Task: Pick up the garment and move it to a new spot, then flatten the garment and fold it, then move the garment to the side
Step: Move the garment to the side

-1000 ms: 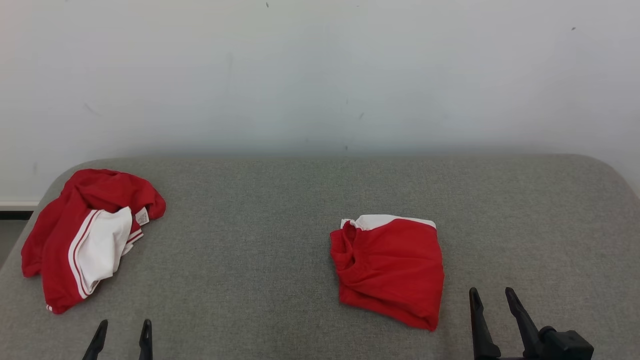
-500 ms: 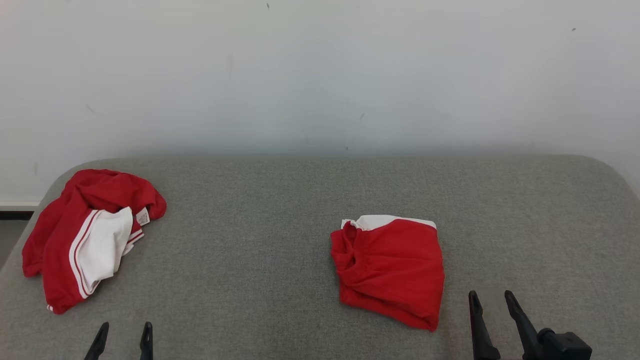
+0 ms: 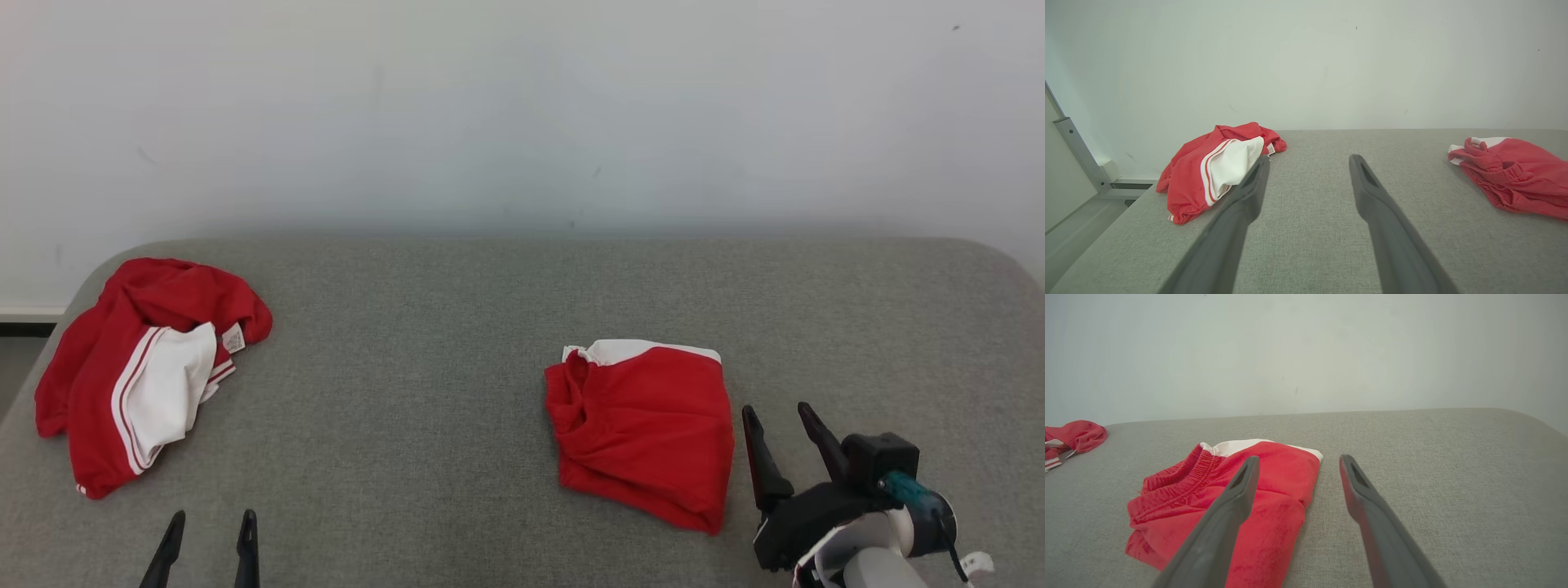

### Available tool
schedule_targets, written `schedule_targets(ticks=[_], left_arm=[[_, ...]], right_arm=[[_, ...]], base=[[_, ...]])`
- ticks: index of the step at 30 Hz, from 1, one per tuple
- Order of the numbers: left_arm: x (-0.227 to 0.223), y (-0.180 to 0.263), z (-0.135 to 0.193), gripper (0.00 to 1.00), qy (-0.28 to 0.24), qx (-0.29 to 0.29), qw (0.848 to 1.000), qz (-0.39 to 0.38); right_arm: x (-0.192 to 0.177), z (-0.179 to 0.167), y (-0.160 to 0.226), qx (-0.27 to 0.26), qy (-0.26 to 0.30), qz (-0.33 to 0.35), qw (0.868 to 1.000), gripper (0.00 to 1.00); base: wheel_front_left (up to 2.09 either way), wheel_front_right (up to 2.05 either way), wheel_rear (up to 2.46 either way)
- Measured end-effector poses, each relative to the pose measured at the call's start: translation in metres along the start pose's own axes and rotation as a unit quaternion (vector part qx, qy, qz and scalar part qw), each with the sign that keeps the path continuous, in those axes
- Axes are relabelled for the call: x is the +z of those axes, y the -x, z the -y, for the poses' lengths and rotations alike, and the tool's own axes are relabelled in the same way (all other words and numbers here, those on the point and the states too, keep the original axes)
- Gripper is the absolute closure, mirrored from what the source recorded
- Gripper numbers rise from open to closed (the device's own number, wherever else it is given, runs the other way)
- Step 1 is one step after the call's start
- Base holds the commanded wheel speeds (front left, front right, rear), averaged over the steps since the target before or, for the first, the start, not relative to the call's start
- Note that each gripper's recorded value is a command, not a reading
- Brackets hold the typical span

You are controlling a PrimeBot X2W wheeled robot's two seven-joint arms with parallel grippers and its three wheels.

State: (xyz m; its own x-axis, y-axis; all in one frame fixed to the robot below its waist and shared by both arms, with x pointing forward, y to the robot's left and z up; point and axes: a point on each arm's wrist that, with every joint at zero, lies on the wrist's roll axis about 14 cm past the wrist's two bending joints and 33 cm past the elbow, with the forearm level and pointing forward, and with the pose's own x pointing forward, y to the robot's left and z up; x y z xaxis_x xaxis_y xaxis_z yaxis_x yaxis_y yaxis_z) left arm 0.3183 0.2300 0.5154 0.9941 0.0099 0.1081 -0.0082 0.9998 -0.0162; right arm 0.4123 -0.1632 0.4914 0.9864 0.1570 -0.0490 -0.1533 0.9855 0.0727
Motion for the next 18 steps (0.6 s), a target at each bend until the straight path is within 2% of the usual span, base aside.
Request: schedule_targets(ticks=[7, 13, 17, 18], left_arm=[[-0.006, -0.005, 0.006, 0.0, 0.002, -0.005, 1.0, -0.009], [-0.008, -0.013, 0.006, 0.0, 0.003, -0.004, 1.0, -0.012], [-0.014, -0.018, 0.004, 0.0, 0.004, 0.0, 1.0, -0.021], [-0.016, -0.018, 0.003, 0.0, 0.003, 0.002, 1.0, -0.025]], right_arm=[[-0.029, 0.002, -0.029, -0.002, -0.013, -0.081, 0.997, 0.0], [-0.057, 0.008, -0.039, -0.008, -0.01, -0.15, 0.989, 0.0], [-0.082, -0.004, -0.041, 0.0, -0.021, -0.195, 0.981, 0.0], [-0.088, -0.007, -0.04, 0.002, -0.023, -0.207, 0.978, 0.16]], base=[[0.0, 0.0, 0.0], [0.0, 0.0, 0.0], [0.0, 0.0, 0.0], [0.0, 0.0, 0.0]])
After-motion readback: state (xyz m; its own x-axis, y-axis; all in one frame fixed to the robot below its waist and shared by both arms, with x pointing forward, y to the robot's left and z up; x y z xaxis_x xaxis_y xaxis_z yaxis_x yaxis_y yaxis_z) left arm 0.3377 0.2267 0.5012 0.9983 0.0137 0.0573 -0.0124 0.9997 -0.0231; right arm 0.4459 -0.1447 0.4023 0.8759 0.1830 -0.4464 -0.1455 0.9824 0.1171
